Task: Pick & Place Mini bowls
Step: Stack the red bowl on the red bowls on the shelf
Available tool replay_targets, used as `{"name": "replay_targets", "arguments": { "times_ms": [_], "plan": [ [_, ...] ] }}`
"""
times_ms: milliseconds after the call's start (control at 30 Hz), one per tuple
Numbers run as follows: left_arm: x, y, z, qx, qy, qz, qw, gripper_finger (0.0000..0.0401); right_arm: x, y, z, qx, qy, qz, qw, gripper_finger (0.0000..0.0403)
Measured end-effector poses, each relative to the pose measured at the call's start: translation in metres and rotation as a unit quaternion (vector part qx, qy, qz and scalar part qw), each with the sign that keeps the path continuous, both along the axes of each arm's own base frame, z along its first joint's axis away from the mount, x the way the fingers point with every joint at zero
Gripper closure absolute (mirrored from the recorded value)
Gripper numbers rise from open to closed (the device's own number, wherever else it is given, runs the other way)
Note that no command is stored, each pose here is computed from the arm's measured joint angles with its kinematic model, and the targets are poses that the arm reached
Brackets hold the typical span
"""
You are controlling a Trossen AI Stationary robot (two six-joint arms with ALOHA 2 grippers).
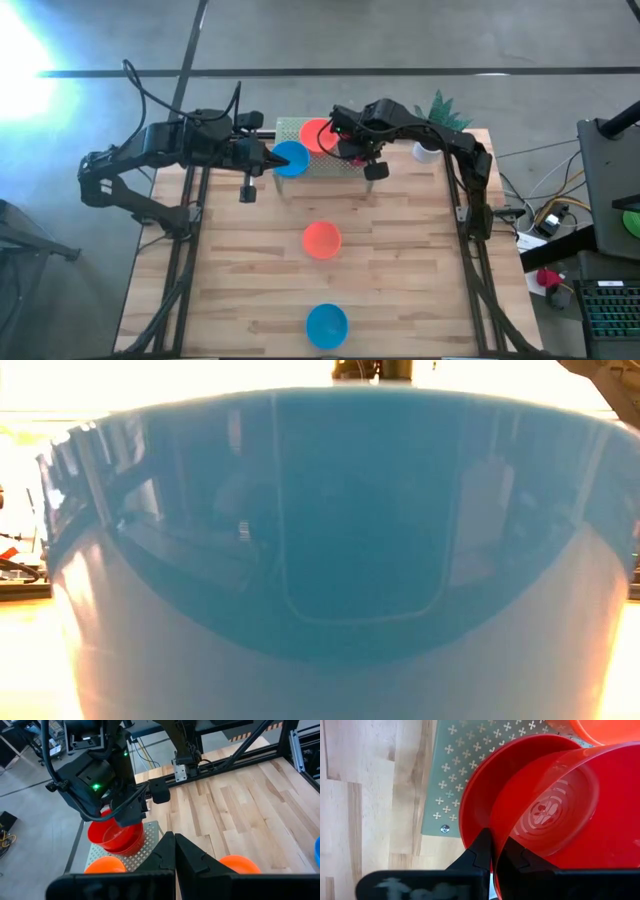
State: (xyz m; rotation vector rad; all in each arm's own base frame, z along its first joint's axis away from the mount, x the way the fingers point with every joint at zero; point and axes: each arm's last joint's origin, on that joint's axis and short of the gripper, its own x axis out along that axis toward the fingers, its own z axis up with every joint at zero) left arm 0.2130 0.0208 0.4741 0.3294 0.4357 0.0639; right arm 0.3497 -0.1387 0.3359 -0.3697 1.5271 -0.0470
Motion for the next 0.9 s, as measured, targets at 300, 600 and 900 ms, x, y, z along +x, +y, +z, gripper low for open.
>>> {"name": "replay_targets", "arguments": {
  "times_ms": [300, 600, 900],
  "plan": [
    [0.000, 0.000, 0.000, 0.001, 0.000, 0.002, 1.000, 0.0401, 0.000, 0.001, -0.006, 0.003, 0.010, 0.003, 1.000, 0.0384],
    [0.000, 0.000, 0.000, 0.001, 0.000, 0.002, 1.000, 0.0401, 0.002, 0.003, -0.005, -0.004, 0.008, 0.013, 1.000, 0.0318],
    [0.000, 0.000, 0.000, 0.001, 0.000, 0.001, 1.000, 0.0401, 0.002, 0.007, 0.007, -0.013, -0.014, 0.015, 1.000, 0.0294]
  ]
}}
